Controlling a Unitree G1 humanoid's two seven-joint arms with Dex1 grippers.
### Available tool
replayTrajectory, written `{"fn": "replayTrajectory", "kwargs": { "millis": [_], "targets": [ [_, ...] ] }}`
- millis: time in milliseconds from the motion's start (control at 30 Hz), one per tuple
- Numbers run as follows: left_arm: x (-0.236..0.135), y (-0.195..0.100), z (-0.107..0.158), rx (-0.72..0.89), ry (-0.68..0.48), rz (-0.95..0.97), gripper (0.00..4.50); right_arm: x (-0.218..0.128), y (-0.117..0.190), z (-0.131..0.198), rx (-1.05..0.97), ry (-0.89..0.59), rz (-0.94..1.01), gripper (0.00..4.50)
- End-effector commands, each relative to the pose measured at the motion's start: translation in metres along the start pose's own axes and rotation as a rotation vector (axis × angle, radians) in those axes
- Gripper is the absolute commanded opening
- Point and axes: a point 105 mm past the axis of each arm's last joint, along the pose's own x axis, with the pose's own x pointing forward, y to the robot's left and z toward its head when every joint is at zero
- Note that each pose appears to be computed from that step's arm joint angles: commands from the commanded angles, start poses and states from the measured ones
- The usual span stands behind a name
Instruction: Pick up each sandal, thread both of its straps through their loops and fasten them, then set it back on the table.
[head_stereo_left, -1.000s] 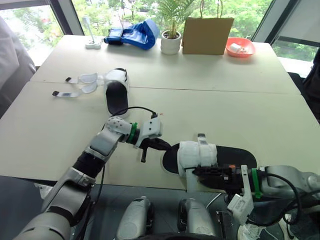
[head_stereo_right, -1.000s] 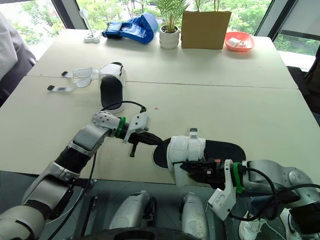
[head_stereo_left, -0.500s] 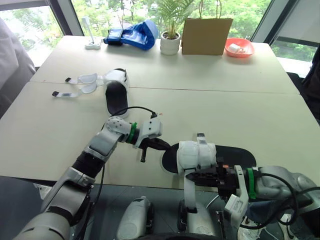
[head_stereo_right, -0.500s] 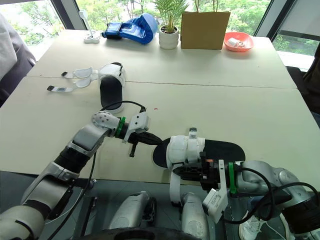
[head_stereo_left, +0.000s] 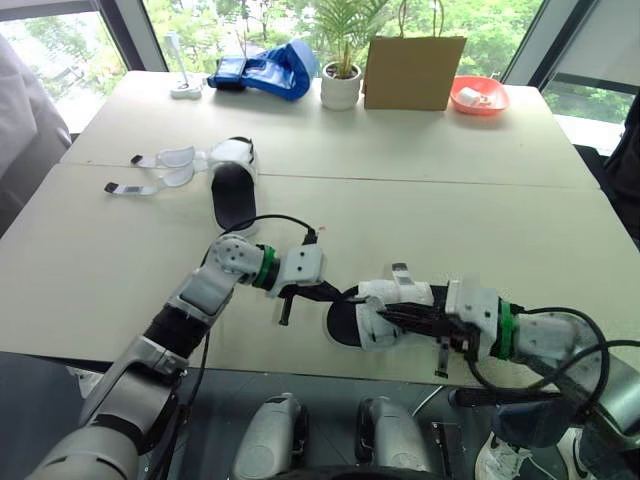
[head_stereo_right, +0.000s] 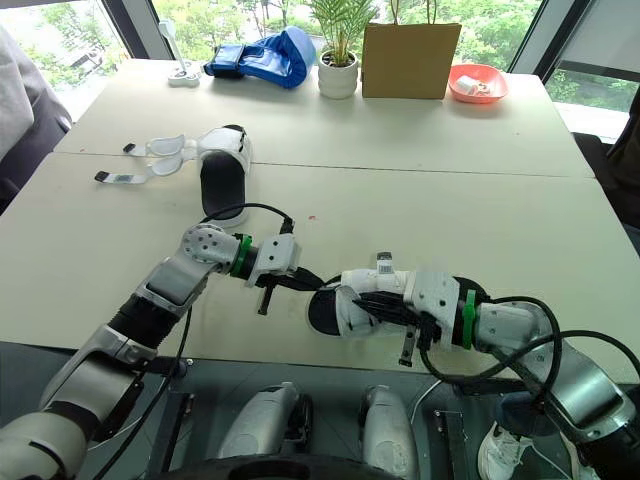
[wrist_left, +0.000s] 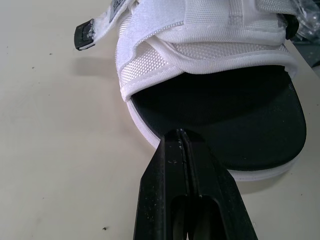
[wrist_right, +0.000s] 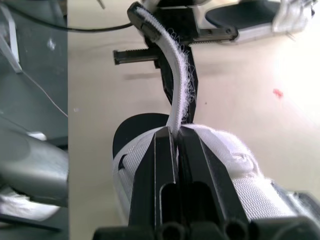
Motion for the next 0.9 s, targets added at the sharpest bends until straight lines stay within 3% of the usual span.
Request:
{"fn": "replayTrajectory", "kwargs": {
  "millis": [33, 167, 300, 633, 767, 900],
  "targets": [
    [0.005, -0.012, -0.023, -0.051, 0.074, -0.039, 0.00, -0.002, -0.005, 0.008, 0.239, -0.007, -0.009, 0.09],
    [0.005, -0.012, -0.022, -0.056, 0.067, -0.032, 0.00, -0.001, -0.022, 0.012, 0.498, -0.038, -0.090, 0.09],
    [0.005, -0.012, -0.020, -0.065, 0.059, -0.024, 0.00, -0.001, -0.031, 0.004, 0.595, 0.034, -0.143, 0.09],
    [0.005, -0.006, -0.017, -0.080, 0.047, -0.007, 0.00, -0.003, -0.052, 0.006, 0.540, 0.081, -0.239, 0.09],
    [0.005, -0.004, -0.016, -0.084, 0.042, -0.002, 0.00, -0.003, -0.072, 0.032, 0.445, 0.056, -0.187, 0.09],
    [0.006, -0.003, -0.015, -0.086, 0.039, 0.001, 0.00, 0.003, -0.058, 0.024, 0.487, 0.138, -0.046, 0.09]
  ]
}}
